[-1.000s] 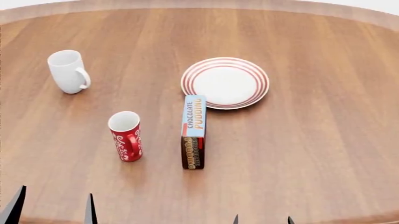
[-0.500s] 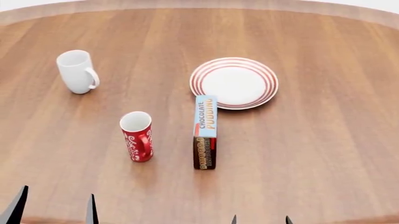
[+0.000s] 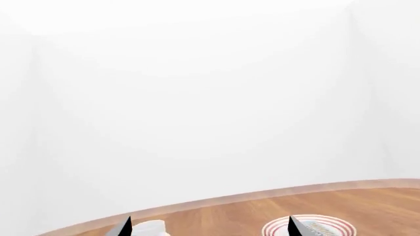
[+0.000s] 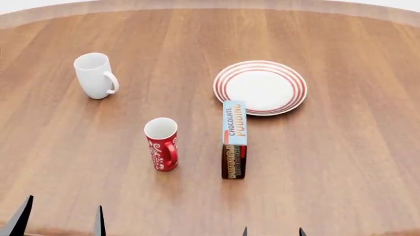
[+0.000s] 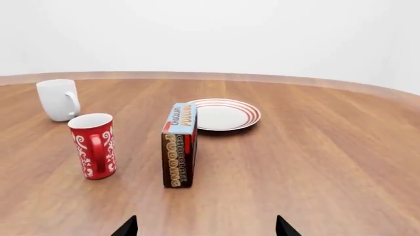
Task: Pick up the red mug and put it on the plate
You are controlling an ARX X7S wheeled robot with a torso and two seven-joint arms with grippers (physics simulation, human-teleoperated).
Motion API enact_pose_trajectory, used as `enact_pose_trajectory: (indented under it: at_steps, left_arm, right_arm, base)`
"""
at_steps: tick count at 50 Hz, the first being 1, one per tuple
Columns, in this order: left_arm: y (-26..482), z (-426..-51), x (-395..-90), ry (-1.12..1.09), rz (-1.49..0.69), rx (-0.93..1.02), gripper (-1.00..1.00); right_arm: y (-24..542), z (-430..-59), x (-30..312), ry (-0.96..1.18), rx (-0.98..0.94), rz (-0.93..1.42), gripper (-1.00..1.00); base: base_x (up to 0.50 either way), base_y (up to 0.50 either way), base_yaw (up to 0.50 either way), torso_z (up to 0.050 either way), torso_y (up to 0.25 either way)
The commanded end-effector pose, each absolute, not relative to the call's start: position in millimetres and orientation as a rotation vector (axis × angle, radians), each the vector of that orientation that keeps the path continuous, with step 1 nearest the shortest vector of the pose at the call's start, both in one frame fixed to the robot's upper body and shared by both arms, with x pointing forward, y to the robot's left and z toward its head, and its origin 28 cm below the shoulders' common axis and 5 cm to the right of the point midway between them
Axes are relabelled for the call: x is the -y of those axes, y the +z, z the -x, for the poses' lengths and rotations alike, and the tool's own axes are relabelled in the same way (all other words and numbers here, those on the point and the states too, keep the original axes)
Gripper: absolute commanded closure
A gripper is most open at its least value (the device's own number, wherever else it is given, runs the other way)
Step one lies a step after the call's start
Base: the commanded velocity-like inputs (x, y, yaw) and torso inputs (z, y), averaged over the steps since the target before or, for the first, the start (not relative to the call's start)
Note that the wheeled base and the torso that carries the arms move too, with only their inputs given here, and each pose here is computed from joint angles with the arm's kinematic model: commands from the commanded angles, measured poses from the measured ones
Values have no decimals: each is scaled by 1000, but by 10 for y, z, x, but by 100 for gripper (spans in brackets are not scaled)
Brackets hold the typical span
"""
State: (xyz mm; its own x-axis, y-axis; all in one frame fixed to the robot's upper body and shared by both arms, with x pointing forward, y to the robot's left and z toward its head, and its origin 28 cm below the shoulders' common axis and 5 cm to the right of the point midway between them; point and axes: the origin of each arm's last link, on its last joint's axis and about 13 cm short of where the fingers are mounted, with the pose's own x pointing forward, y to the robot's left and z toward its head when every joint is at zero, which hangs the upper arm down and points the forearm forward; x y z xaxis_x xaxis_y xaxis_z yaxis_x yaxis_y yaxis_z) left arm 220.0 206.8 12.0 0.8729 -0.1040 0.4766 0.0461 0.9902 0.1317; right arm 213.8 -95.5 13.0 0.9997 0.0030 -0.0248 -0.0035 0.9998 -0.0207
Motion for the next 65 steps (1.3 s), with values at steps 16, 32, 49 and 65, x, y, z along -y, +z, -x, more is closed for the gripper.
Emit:
enact_pose_trajectory:
  at_steps: [16,32,49,65]
  left_arm:
    - [121,-2203,-2069,-91,-124,517,-100]
    - [121,-2202,-2070,-103,-125,512,-100]
    - [121,-2203,-2068,-106,-115,518,-100]
    - [120,-2203,-2068,-124,-106,512,-100]
  right_arm:
    - [129,-2137,956,4,-19,14,-100]
    - [134,-2127,955,6,-17,13,-100]
    - [133,-2124,957,5,-18,16,-100]
    - [138,-2135,950,5,-20,21,-100]
  base:
    - [0,123,0,0,0]
    - [0,122,0,0,0]
    - [0,123,0,0,0]
    - [0,124,0,0,0]
